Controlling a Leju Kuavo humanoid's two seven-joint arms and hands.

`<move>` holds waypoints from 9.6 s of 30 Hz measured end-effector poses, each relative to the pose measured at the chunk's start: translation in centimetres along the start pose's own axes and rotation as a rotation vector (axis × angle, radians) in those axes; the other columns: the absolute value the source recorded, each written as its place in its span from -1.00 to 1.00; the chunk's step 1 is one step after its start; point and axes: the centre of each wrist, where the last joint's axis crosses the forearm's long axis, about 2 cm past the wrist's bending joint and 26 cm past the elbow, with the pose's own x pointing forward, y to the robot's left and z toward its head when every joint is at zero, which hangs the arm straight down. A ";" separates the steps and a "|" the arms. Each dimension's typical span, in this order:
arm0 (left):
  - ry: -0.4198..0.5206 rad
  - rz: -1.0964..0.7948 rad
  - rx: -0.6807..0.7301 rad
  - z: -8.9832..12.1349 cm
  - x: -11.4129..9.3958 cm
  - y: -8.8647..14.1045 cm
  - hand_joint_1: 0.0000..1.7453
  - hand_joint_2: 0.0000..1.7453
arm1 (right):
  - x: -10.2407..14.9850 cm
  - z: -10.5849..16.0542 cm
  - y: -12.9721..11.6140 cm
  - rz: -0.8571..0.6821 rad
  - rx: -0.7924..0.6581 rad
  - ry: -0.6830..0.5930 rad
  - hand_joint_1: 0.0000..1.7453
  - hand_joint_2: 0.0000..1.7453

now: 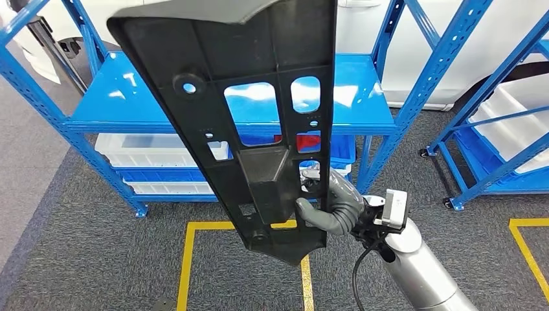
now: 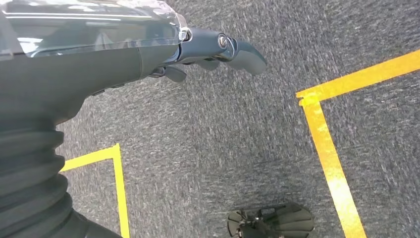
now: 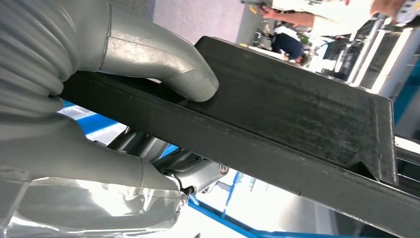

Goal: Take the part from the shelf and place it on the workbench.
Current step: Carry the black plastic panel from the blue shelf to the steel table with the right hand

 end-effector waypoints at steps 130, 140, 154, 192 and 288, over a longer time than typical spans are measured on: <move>0.019 -0.050 -0.001 0.3 -0.4 -1.0 -1.00 1.00 | 0.7 6.6 3.6 -0.084 -0.118 -0.003 0.94 1.00; -0.002 -0.094 -0.004 -0.1 0.9 -0.5 -1.00 1.00 | 1.9 8.3 4.9 -0.063 -0.152 -0.005 0.94 1.00; -0.024 -0.113 -0.006 -0.3 1.5 0.2 -1.00 1.00 | 3.4 11.0 5.6 -0.035 -0.214 0.003 0.94 1.00; 0.000 -0.103 0.063 -0.3 -0.9 2.8 -1.00 1.00 | 3.4 10.1 4.0 0.012 -0.257 -0.102 0.94 1.00; 0.117 0.027 0.087 0.5 -3.2 1.3 -1.00 1.00 | 3.0 8.5 4.8 -0.003 -0.296 -0.090 0.94 1.00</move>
